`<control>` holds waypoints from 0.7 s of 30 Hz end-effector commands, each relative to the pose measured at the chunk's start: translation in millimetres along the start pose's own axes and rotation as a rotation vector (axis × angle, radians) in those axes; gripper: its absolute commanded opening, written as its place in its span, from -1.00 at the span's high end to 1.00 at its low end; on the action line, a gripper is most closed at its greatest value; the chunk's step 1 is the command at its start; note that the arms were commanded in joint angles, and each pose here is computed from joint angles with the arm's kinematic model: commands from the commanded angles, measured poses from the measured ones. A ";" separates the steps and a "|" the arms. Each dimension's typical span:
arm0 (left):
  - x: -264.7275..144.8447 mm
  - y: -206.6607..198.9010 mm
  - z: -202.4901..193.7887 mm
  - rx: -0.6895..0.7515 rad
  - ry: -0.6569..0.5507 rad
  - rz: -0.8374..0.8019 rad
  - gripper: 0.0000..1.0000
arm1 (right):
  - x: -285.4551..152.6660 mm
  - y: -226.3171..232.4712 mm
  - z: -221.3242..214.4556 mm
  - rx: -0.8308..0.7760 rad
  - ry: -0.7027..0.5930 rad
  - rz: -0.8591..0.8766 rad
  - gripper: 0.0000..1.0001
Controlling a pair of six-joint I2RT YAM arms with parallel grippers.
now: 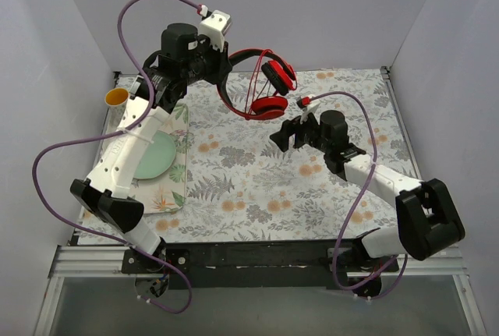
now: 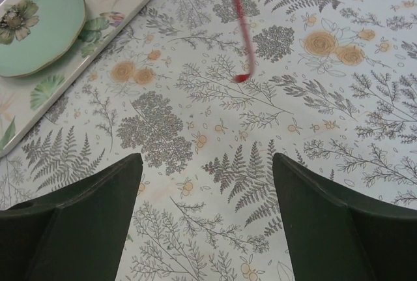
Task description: Wrap the headphones
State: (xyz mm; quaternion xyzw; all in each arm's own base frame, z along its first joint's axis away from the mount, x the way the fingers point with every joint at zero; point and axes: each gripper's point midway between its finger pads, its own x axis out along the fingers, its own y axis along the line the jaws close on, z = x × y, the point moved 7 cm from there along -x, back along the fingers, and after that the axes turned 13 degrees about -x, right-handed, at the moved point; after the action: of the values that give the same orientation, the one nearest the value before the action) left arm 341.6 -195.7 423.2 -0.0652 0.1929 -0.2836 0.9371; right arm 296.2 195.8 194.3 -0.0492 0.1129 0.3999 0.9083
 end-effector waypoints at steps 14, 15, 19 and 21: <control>-38.7 -19.9 41.5 0.005 -0.149 -0.047 1.00 | 33.4 27.3 21.5 0.042 -0.148 0.132 -0.69; -40.4 -20.0 42.6 0.009 -0.154 -0.046 1.00 | 31.6 27.0 24.3 0.038 -0.159 0.130 -0.69; -41.1 -20.2 44.1 0.017 -0.161 -0.049 1.00 | 35.8 23.4 30.1 0.028 -0.155 0.109 -0.69; -42.1 -21.0 45.3 0.017 -0.167 -0.053 1.00 | 40.7 18.3 33.2 0.033 -0.142 0.081 -0.68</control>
State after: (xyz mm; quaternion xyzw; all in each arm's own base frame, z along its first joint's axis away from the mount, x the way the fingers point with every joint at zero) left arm 336.3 -195.8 441.1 -0.0668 0.1733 -0.2887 0.9392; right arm 300.9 240.9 189.0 -0.0010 0.0982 0.4535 0.8859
